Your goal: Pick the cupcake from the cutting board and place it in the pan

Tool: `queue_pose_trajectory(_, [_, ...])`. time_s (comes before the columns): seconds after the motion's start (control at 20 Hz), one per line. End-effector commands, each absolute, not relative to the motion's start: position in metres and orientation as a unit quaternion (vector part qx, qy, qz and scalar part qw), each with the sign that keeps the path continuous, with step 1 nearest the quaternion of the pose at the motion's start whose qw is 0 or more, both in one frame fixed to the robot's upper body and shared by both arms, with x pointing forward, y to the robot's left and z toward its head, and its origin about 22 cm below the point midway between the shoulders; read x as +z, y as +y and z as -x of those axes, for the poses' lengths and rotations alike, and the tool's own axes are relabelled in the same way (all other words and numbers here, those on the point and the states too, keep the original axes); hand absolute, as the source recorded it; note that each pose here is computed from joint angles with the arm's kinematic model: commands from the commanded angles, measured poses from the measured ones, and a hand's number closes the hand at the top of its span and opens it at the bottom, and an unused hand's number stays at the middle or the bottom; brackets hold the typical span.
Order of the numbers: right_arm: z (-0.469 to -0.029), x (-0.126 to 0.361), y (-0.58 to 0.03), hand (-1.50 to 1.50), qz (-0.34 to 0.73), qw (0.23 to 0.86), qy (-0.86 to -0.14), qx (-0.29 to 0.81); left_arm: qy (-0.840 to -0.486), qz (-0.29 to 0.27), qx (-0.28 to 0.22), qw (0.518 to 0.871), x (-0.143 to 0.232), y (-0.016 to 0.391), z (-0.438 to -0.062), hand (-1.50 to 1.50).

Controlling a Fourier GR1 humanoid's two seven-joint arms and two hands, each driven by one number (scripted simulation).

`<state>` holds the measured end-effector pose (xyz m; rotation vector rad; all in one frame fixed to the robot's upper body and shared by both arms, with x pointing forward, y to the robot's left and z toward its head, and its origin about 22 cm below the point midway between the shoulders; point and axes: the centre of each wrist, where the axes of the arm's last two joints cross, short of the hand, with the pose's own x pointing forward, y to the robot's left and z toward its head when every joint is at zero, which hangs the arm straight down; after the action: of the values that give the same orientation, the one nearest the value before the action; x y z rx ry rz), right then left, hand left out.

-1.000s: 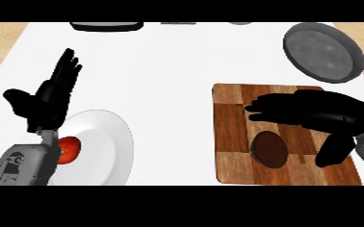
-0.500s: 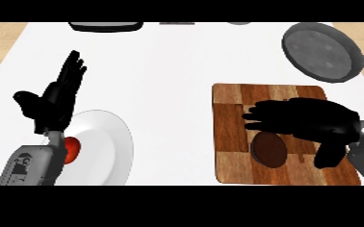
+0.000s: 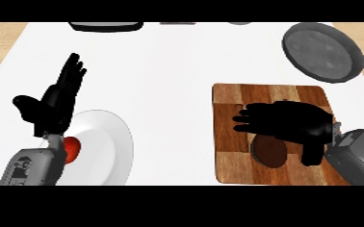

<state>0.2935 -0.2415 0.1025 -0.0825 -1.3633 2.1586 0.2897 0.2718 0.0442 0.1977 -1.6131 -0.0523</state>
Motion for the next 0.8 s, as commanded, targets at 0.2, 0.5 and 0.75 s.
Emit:
queue_pose_trajectory(0.2, [-0.292,0.09,-0.251,-1.5,0.032,0.28,-0.486,0.827,-0.721,-0.091,-0.019,0.687,0.043,0.272,-0.304,0.0])
queue_pose_trajectory(0.5, [-0.294,0.077,-0.229,-1.5,0.024,0.273,-0.461,0.844,-0.724,-0.093,-0.024,0.683,0.047,0.263,-0.308,0.0])
queue_pose_trajectory(0.75, [-0.3,0.034,-0.201,-1.5,0.029,0.271,-0.447,0.852,-0.723,-0.093,-0.023,0.684,0.04,0.268,-0.302,0.0])
